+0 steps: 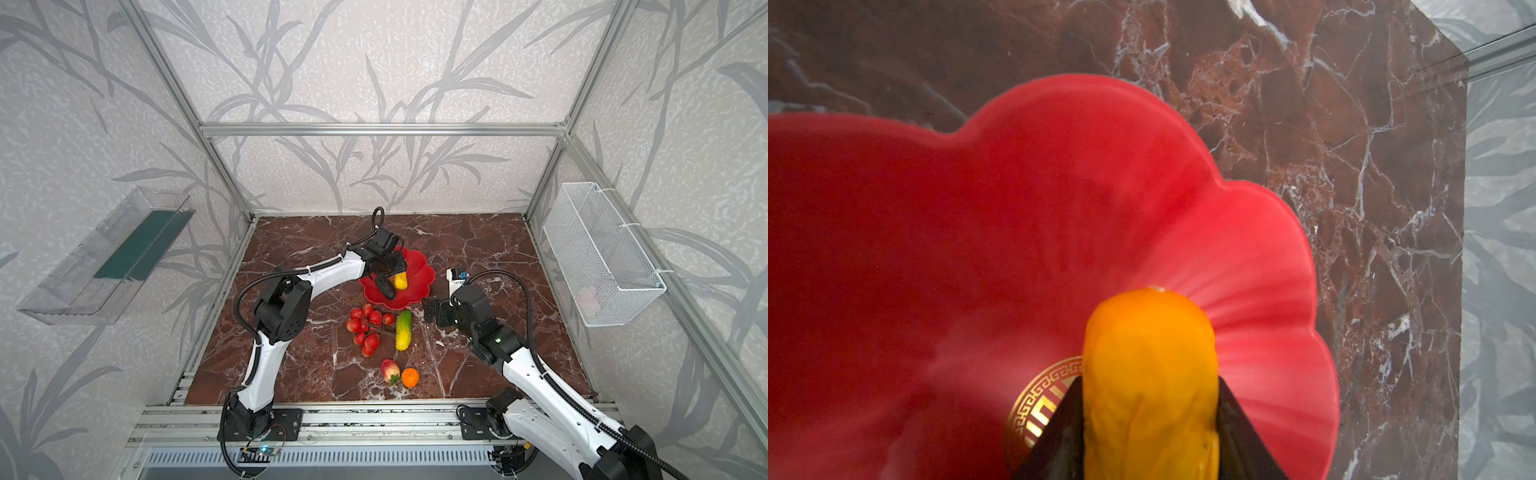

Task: Place and organize the fake fruits in the fruit bowl
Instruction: 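Lift the yellow fruit with the left gripper and lower it into the bowl, then open the left gripper and withdraw while the right gripper grasps the cucumber, then carry the cucumber with the right gripper and place it beside the yellow fruit, then reach the left gripper to the red-green mango and grasp it, then lift the mango with the left gripper and lower it into the bowl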

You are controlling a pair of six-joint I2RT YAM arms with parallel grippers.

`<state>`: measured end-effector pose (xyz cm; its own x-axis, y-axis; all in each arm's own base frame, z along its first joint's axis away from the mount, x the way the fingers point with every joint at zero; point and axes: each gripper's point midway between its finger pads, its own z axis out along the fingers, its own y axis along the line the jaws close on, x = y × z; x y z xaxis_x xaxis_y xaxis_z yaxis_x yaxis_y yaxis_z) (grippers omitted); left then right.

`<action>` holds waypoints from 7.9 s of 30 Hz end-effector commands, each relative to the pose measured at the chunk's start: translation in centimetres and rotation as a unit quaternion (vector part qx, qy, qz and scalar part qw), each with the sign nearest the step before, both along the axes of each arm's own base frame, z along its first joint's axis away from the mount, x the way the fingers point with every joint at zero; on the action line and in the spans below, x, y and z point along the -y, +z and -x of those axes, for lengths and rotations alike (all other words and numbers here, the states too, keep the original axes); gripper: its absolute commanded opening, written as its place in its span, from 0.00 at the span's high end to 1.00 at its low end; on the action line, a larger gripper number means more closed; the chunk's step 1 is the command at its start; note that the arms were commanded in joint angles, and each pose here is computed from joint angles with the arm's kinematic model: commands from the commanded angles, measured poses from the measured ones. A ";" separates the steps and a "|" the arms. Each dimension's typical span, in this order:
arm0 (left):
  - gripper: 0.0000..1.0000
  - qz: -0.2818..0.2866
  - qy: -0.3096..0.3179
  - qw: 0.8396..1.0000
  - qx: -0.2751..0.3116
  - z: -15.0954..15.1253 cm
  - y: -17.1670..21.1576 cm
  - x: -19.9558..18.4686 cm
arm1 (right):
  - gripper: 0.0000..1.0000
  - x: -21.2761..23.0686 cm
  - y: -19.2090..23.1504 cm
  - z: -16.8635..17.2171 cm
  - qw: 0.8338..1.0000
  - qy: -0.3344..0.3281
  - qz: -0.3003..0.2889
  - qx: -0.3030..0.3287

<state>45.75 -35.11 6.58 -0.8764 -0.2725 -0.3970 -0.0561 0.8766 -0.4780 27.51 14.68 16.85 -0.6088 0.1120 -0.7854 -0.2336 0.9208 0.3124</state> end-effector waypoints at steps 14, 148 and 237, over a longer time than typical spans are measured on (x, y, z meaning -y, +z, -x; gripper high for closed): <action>0.42 0.021 0.000 0.995 0.093 0.3 8.6 -0.8 | 0.08 -2.6 -4.6 1.2 0.996 0.044 0.008 -0.081; 0.30 -0.165 -0.240 0.954 0.066 33.0 0.8 -3.3 | 0.01 -0.3 0.8 -5.6 1.000 -0.005 0.022 0.013; 0.15 -0.116 -0.007 0.930 0.349 13.5 19.7 -12.7 | 0.11 -5.3 -11.0 13.4 0.949 0.148 0.072 -0.269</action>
<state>32.24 -25.48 25.62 -0.4471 -0.0286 -0.8940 0.3119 0.9318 -0.1857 16.10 21.28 7.53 -0.8775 -0.1995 -0.4362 -0.3754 0.8516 0.3658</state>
